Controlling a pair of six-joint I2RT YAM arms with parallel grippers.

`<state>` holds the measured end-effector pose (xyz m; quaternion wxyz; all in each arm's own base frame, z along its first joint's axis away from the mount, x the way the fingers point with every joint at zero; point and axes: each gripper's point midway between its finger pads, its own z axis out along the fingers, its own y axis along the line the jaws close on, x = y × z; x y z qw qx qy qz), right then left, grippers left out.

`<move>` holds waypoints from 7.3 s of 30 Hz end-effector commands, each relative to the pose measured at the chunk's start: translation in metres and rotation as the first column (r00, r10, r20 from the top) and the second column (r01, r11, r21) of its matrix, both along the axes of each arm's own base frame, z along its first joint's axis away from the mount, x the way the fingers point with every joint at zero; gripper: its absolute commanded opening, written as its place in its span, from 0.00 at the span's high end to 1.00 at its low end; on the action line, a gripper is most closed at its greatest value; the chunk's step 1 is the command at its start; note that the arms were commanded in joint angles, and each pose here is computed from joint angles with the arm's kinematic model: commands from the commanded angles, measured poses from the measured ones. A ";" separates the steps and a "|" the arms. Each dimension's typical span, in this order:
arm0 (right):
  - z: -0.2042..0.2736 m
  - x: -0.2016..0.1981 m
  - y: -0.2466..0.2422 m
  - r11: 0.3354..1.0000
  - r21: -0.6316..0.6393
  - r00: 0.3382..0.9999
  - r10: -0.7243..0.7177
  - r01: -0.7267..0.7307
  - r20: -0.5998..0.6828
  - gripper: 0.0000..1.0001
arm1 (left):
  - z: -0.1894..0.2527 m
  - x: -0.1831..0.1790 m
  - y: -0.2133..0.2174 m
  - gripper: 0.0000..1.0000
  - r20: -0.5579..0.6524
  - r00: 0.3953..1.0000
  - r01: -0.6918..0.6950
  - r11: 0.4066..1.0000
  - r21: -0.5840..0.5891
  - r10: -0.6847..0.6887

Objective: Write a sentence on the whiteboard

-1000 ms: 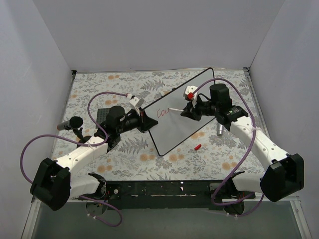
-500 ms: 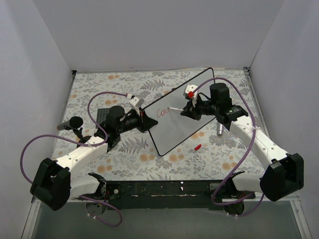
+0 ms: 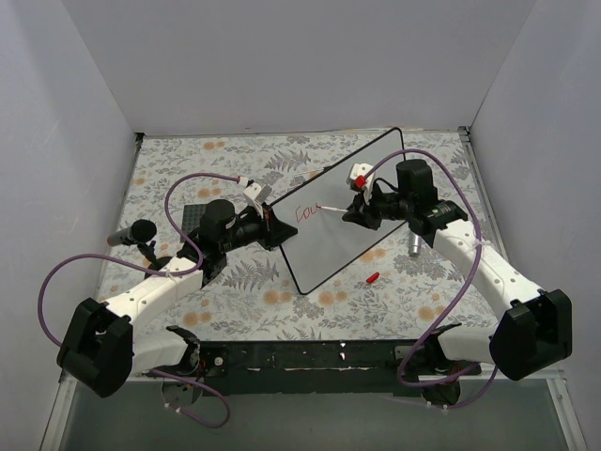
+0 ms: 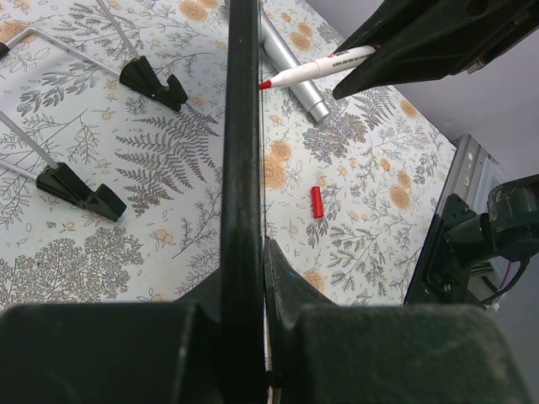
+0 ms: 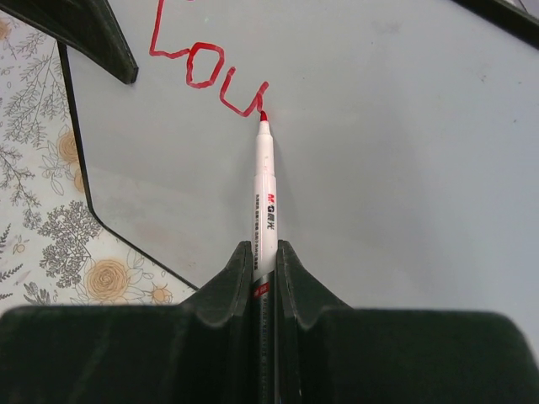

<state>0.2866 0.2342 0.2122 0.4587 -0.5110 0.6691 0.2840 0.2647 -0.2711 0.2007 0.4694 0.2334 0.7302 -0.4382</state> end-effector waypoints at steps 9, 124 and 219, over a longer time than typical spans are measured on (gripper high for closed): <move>0.015 0.013 -0.011 0.999 0.020 0.998 -0.040 0.040 0.046 0.99 | 0.016 -0.002 -0.003 1.00 0.086 0.995 0.050 0.999 0.015 -0.051; 0.026 0.002 -0.017 0.997 0.060 0.991 0.039 -0.047 0.126 0.99 | 0.013 -0.009 -0.004 1.00 0.069 0.995 0.077 0.997 0.007 -0.077; 0.031 0.030 -0.012 0.997 0.081 0.996 -0.014 0.007 0.087 0.99 | 0.014 -0.008 -0.006 1.00 0.068 0.994 0.083 0.996 0.008 -0.084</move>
